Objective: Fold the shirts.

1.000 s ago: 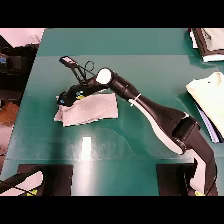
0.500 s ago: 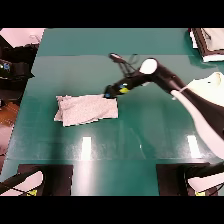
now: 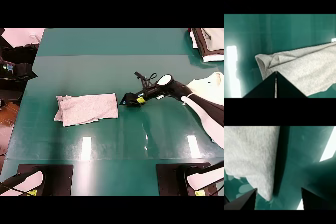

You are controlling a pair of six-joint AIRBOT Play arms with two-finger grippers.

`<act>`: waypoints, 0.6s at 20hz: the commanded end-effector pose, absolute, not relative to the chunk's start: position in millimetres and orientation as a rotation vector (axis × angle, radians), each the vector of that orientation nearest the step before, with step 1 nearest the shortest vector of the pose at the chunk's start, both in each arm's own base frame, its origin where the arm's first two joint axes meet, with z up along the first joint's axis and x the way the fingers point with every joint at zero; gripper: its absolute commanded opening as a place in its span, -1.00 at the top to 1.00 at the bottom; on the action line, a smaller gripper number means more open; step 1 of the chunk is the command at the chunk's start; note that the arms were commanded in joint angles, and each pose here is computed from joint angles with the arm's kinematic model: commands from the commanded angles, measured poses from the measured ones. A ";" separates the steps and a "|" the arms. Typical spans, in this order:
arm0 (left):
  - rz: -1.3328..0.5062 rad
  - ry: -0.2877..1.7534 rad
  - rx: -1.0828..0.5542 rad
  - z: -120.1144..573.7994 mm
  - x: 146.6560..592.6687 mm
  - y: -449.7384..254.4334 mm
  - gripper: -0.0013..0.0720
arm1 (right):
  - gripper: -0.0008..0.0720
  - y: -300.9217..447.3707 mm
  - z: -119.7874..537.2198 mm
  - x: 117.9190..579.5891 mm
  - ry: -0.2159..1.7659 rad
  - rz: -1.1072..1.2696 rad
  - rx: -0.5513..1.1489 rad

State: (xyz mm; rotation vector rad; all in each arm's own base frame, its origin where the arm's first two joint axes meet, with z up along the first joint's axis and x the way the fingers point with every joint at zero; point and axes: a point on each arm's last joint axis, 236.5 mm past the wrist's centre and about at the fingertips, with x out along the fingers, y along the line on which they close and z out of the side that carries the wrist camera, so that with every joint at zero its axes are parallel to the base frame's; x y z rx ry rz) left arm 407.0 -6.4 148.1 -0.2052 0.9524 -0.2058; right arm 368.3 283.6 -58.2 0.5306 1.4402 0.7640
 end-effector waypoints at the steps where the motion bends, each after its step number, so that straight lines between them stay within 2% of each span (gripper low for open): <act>1: -0.215 0.942 -0.190 149.1 408.4 -6.4 0.91 | -0.73 319.6 -71.9 368.6 1.465 0.807 0.559; 2: -0.215 0.942 -0.189 149.2 408.4 -6.4 0.91 | -0.72 335.2 -70.3 371.6 1.452 0.831 0.559; 3: -0.215 0.942 -0.190 149.1 408.4 -6.4 0.91 | -0.58 352.3 -66.9 374.9 1.436 0.853 0.579; 6: -0.218 0.941 -0.184 149.1 408.5 -6.3 0.91 | -0.53 400.1 -58.7 380.5 1.397 0.912 0.641; 8: -0.226 0.940 -0.169 149.0 408.3 -6.4 0.91 | -0.46 420.3 -60.9 372.5 1.400 0.951 0.609; 9: -0.226 0.940 -0.169 149.0 408.3 -6.5 0.91 | -0.07 427.7 -60.5 369.1 1.391 0.976 0.588; 10: -0.226 0.940 -0.169 149.0 408.2 -6.5 0.91 | 0.17 432.6 -58.9 367.5 1.376 0.997 0.567; 11: -0.227 0.941 -0.170 149.0 408.0 -6.9 0.91 | 0.27 435.0 -57.0 367.3 1.360 1.007 0.556; 12: -0.229 0.944 -0.172 148.6 407.3 -7.4 0.91 | 0.71 435.0 -55.1 366.6 1.346 1.024 0.535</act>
